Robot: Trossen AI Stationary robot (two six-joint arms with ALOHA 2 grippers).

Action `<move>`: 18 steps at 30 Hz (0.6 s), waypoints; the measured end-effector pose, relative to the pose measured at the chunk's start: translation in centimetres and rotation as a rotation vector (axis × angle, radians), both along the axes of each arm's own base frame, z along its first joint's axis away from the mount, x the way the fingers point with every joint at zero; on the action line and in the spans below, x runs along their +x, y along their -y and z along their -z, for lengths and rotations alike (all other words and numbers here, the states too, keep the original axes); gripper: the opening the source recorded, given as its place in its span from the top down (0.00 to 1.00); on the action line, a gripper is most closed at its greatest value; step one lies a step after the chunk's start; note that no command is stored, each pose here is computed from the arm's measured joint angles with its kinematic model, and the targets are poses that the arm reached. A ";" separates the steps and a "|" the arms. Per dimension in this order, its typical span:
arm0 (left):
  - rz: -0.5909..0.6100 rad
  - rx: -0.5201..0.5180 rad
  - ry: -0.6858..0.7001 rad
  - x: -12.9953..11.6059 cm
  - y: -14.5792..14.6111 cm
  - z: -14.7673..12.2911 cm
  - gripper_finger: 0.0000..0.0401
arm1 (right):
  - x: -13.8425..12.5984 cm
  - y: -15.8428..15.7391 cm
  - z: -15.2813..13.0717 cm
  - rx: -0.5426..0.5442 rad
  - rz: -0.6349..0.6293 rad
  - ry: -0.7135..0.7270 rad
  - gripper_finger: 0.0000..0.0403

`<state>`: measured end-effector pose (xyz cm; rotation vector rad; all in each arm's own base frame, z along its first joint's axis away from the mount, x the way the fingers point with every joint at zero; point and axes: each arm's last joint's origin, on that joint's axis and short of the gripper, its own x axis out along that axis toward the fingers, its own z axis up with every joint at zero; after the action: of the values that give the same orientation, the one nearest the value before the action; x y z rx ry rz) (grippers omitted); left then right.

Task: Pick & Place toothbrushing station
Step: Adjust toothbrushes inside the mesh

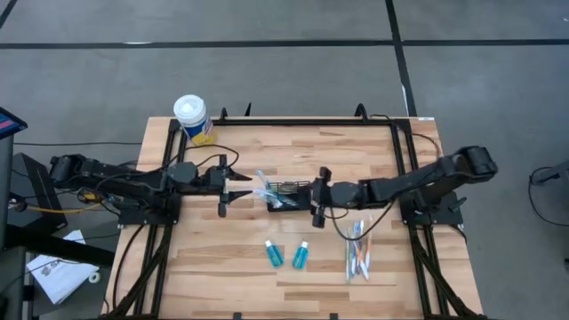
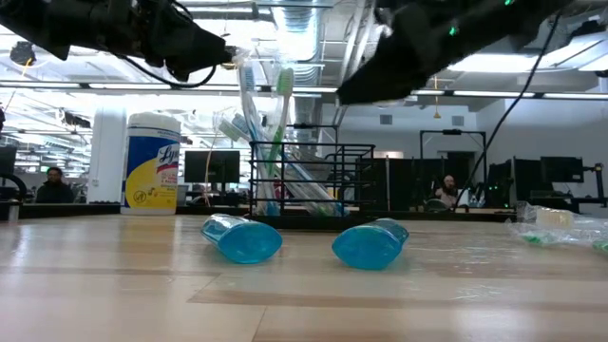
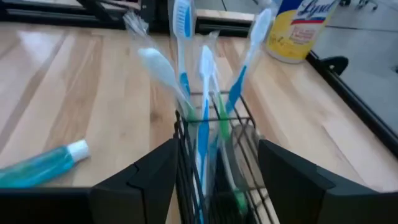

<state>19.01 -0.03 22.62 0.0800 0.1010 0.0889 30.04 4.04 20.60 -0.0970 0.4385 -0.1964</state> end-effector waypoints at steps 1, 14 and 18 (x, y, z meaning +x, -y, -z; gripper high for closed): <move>-0.003 0.000 -0.003 0.0 0.0 0.0 0.56 | 0.6 0.1 0.6 -0.005 0.002 0.002 0.47; -0.037 0.006 -0.032 -0.1 -0.1 0.3 0.56 | 1.8 1.5 -0.3 -0.037 0.038 0.029 0.47; -0.038 0.007 -0.045 -0.1 -0.1 0.4 0.56 | 1.8 1.8 -1.1 -0.045 0.018 0.069 0.47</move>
<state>18.87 0.07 22.24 0.0871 0.1467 0.1256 31.80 2.20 21.68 -0.1303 0.3668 -0.2270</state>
